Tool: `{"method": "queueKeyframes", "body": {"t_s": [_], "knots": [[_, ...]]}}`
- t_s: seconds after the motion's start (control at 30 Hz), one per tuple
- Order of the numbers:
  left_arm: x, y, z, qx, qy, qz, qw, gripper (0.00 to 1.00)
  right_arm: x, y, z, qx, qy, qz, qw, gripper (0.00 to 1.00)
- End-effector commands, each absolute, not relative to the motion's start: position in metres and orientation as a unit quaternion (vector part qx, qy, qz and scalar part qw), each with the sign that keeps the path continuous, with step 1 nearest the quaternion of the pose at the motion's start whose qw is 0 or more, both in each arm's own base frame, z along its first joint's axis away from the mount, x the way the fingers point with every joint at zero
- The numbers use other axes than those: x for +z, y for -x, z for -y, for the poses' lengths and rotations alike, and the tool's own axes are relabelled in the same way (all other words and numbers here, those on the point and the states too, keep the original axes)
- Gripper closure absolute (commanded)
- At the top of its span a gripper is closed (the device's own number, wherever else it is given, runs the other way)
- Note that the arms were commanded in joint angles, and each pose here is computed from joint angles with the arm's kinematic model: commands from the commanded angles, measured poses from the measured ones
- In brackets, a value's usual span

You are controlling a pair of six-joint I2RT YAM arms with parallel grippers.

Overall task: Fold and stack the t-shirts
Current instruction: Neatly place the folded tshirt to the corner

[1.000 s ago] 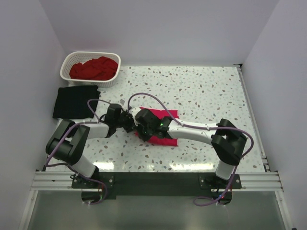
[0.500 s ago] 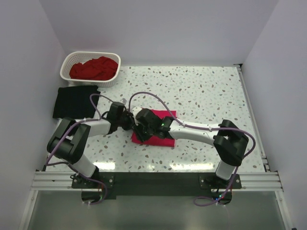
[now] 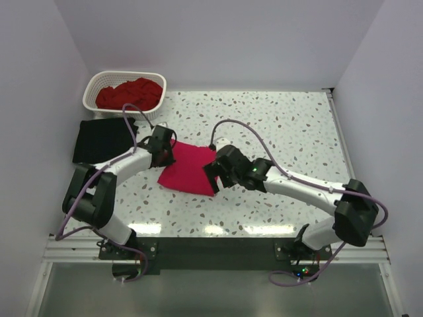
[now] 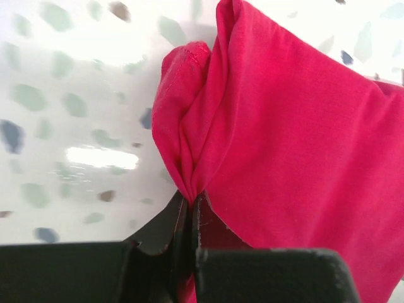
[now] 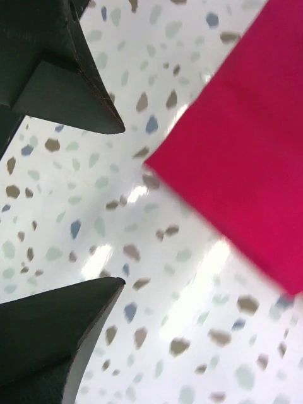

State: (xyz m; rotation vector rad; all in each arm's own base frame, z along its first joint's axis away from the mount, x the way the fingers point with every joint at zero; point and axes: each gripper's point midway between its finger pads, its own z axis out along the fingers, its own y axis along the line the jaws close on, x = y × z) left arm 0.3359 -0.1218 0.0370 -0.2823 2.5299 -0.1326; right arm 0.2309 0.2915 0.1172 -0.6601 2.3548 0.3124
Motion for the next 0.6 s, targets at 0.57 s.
{"method": "queueKeyframes", "body": {"t_s": [0.57], "knots": [[0.168, -0.405, -0.042, 0.251, 0.118, -0.875, 0.396, 1.00, 0.135, -0.222, -0.214, 0.104, 0.192, -0.903, 0.371, 0.01]]}}
